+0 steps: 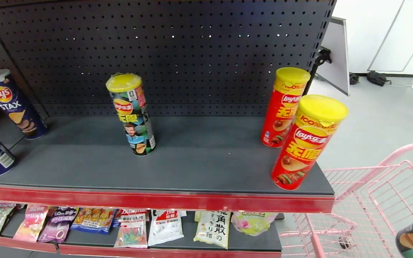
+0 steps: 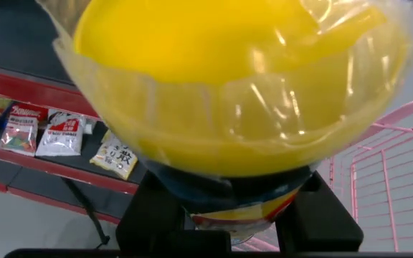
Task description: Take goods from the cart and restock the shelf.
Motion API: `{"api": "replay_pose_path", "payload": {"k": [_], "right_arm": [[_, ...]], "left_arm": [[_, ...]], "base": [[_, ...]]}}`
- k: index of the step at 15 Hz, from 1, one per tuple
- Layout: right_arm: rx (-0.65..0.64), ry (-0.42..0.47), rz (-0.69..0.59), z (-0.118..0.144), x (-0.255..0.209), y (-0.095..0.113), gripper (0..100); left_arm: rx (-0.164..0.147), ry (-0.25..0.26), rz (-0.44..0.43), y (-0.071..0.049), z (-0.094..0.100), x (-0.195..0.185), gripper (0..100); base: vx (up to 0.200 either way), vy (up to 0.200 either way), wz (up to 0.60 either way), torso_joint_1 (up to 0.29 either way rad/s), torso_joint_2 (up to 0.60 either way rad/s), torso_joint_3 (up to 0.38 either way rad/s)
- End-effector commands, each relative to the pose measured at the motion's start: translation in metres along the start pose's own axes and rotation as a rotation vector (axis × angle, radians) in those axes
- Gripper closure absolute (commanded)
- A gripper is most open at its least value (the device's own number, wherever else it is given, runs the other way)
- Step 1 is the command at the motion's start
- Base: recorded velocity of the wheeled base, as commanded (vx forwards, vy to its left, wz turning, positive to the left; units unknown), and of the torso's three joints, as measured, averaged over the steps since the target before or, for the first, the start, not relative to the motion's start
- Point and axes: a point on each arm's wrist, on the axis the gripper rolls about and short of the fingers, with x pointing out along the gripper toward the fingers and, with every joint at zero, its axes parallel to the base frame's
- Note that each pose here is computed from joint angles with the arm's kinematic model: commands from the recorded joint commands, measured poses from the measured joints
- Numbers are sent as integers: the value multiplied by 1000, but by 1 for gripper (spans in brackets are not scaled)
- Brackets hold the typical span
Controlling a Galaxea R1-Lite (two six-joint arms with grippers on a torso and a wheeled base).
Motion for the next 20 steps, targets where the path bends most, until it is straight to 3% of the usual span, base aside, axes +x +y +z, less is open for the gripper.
{"api": "replay_pose_path", "payload": {"k": [1,7,10,16,20], "right_arm": [[-1,-27,-11,-2,-6,0,100],[3,-68,108,-14,-17,4,100],[0,-85,169,-17,-20,6,100],[-2,-84,236,-20,-19,7,100],[-8,-116,308,-31,-26,10,100]], "left_arm": [[0,0,1,0,0,0,0],[0,0,1,0,0,0,0],[0,0,2,0,0,0,0],[0,1,1,0,0,0,0],[-4,1,1,0,0,0,0]], "base": [[0,200,0,2,2,2],[0,200,0,1,3,1],[0,0,0,0,0,0],[200,0,0,-1,1,2],[0,0,0,0,0,0]]}}
